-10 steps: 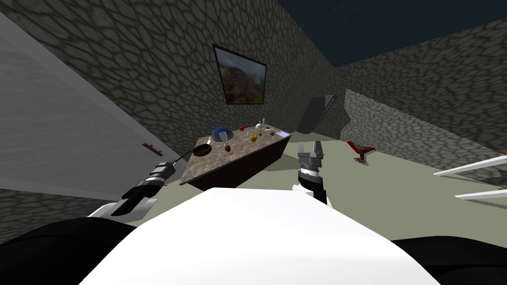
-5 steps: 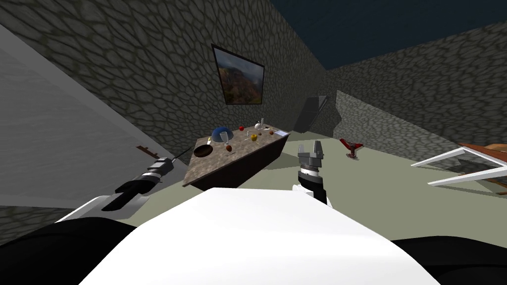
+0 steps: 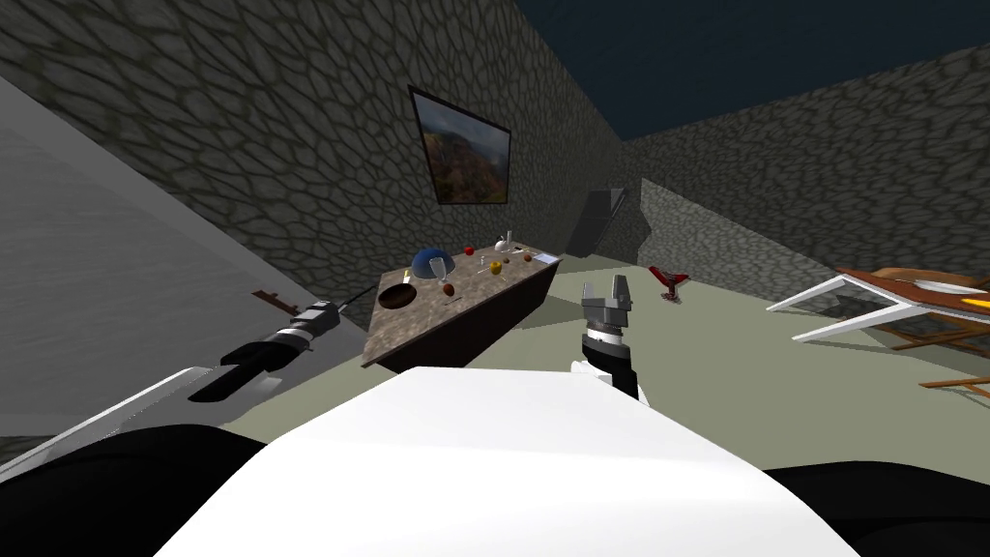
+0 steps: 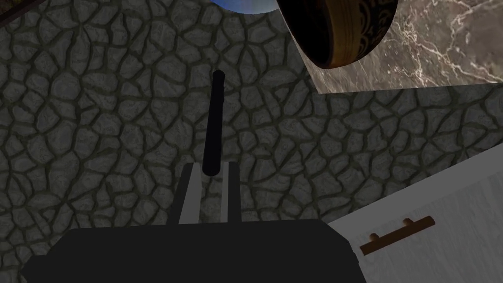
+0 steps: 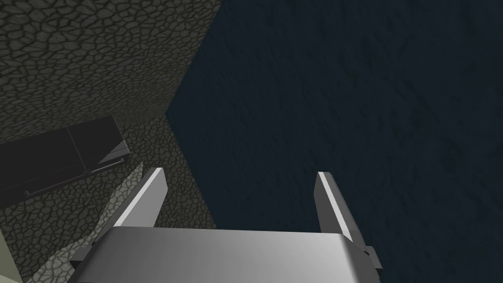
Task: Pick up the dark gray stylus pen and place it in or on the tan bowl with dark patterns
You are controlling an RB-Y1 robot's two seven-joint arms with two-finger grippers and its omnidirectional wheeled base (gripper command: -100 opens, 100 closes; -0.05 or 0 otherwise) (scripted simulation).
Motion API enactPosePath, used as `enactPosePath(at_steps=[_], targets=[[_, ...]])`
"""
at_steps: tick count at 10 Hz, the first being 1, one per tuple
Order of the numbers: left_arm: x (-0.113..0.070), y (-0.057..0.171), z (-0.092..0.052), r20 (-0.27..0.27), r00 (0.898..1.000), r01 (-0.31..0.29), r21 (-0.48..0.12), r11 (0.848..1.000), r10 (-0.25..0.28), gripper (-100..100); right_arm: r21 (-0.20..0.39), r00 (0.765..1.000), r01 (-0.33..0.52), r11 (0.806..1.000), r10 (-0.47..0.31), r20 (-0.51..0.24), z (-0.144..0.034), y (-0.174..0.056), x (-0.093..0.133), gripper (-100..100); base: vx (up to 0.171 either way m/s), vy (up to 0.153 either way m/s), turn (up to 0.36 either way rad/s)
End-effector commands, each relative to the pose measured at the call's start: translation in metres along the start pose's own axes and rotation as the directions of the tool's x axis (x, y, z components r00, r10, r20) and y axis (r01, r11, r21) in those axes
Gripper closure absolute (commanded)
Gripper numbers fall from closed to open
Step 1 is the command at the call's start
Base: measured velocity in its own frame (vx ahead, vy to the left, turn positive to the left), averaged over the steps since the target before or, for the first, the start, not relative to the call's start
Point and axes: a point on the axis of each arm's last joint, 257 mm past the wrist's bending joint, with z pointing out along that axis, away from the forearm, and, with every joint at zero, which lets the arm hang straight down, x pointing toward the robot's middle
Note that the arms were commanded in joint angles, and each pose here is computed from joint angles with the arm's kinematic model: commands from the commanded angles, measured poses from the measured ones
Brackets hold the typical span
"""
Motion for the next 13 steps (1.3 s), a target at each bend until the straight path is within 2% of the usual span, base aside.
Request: enactPosePath(at_steps=[1, 4, 7, 8, 9, 10, 11, 12, 13], targets=[[0.005, -0.004, 0.004, -0.036, 0.999, -0.022, -0.011, 1.0, 0.022, 100, 0.0, 1.0, 0.0, 1.0, 0.0, 0.0, 0.0, 0.0, 0.0, 0, -0.048, 0.114, -0.134], [0.01, -0.014, 0.012, -0.081, 0.995, -0.066, -0.015, 0.998, 0.064, 100, 0.0, 1.0, 0.0, 1.0, 0.0, 0.0, 0.0, 0.0, 0.0, 0, -0.037, 0.087, -0.108], [0.023, -0.018, 0.018, -0.151, 0.984, -0.106, -0.035, 0.994, 0.1, 100, 0.0, 1.0, 0.0, 1.0, 0.0, 0.0, 0.0, 0.0, 0.0, 0, -0.038, 0.087, -0.124], [0.023, -0.022, 0.02, -0.157, 0.981, -0.119, -0.031, 0.992, 0.113, 100, 0.0, 1.0, 0.0, 1.0, 0.0, 0.0, 0.0, 0.0, 0.0, 0, -0.046, 0.077, -0.084], [0.03, -0.021, 0.022, -0.19, 0.974, -0.135, -0.043, 0.99, 0.125, 100, 0.0, 1.0, 0.0, 1.0, 0.0, 0.0, 0.0, 0.0, 0.0, 0, -0.04, 0.089, -0.127], [0.03, -0.024, 0.024, -0.195, 0.972, -0.145, -0.04, 0.989, 0.134, 100, 0.0, 1.0, 0.0, 1.0, 0.0, 0.0, 0.0, 0.0, 0.0, 0, -0.027, 0.077, -0.094], [0.037, -0.023, 0.025, -0.227, 0.963, -0.162, -0.051, 0.986, 0.146, 100, 0.0, 1.0, 0.0, 1.0, 0.0, 0.0, 0.0, 0.0, 0.0, 0, -0.024, 0.079, -0.105], [0.037, -0.025, 0.027, -0.232, 0.96, -0.17, -0.048, 0.984, 0.155, 100, 0.0, 1.0, 0.0, 1.0, 0.0, 0.0, 0.0, 0.0, 0.0, 0, -0.024, 0.06, -0.093], [0.044, -0.024, 0.028, -0.264, 0.95, -0.188, -0.06, 0.98, 0.166, 100, 0.0, 1.0, 0.0, 1.0, 0.0, 0.0, 0.0, 0.0, 0.0, 0, -0.018, 0.074, -0.139]])
